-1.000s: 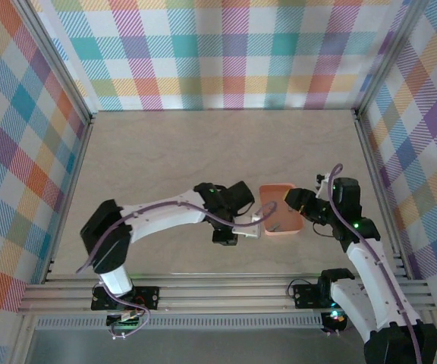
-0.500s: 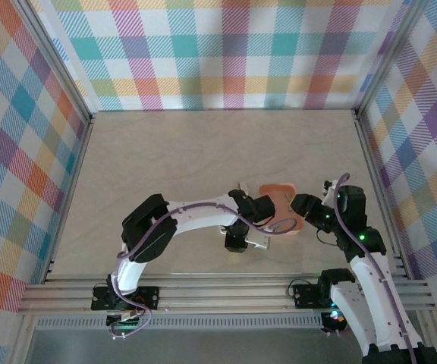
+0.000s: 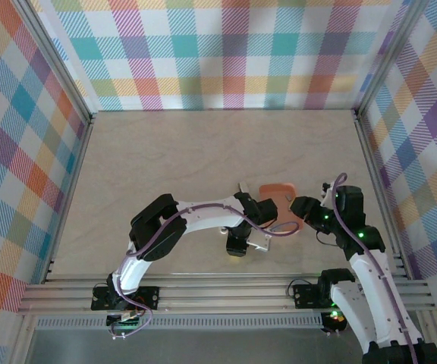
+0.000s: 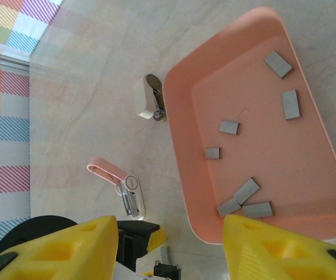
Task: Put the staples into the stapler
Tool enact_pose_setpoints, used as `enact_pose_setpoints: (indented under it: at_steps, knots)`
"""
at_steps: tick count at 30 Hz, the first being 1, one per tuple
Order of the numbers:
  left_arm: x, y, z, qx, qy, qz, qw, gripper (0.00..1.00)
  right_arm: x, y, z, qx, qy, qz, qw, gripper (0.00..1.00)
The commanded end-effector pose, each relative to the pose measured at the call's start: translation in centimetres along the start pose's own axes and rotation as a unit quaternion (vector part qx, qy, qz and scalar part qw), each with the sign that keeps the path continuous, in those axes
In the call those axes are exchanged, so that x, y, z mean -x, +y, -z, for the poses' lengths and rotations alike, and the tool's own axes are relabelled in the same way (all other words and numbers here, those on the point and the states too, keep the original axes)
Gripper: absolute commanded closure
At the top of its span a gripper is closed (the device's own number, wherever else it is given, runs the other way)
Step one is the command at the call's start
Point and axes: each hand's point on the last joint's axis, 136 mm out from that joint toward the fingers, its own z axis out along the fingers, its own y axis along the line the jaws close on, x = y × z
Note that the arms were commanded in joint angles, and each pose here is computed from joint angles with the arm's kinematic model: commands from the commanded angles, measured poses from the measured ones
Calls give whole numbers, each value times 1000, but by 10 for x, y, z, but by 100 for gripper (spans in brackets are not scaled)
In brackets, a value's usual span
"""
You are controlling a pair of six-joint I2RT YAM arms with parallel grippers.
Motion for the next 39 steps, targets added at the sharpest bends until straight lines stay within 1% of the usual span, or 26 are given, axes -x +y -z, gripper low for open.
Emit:
enact_pose_setpoints:
  at_steps: [1,3,6,9,12,15,17,19,21,22,23,25,28,33,34,35,39]
  knots:
    - [12,2,14,20,-27,-3,999,50,4,11,6,9,5,12,1000,51]
    - [13,5,26,35,-53,12,998,49,1,10,5,5,17,11,1000,52]
    - [12,14,50,62,-113,59,990,48,-4,11,2,-6,36,21,999,52]
    - [2,20,77,85,-189,122,971,46,-11,15,-2,-26,57,43,997,52]
    - [-18,31,94,110,-251,197,941,44,-19,21,-10,-51,83,73,993,52]
    - [-48,44,103,133,-305,292,896,42,-33,27,-22,-82,118,106,984,53]
    - [-72,54,107,146,-340,370,852,39,-44,32,-31,-102,146,124,976,54]
    - [-90,63,114,159,-376,425,808,37,-56,35,-39,-123,170,144,967,54]
    - [-110,65,112,174,-392,471,771,34,-68,36,-46,-149,194,166,955,55]
    - [-120,65,111,182,-396,495,752,32,-75,35,-50,-168,208,175,948,55]
    - [-131,66,110,190,-398,526,727,29,-81,35,-54,-182,221,185,940,55]
    - [-147,66,107,204,-404,561,693,25,-92,38,-61,-204,242,202,927,56]
    - [-176,62,99,225,-402,621,635,15,-111,39,-73,-241,273,221,905,56]
    - [-215,54,85,246,-388,695,553,5,-142,40,-97,-274,305,233,882,57]
    - [-221,52,82,248,-384,706,542,4,-147,38,-102,-282,310,231,878,57]
    - [-224,51,79,248,-381,711,537,4,-152,38,-106,-286,313,231,876,57]
    - [-230,47,71,249,-374,721,528,4,-168,32,-119,-298,330,228,866,57]
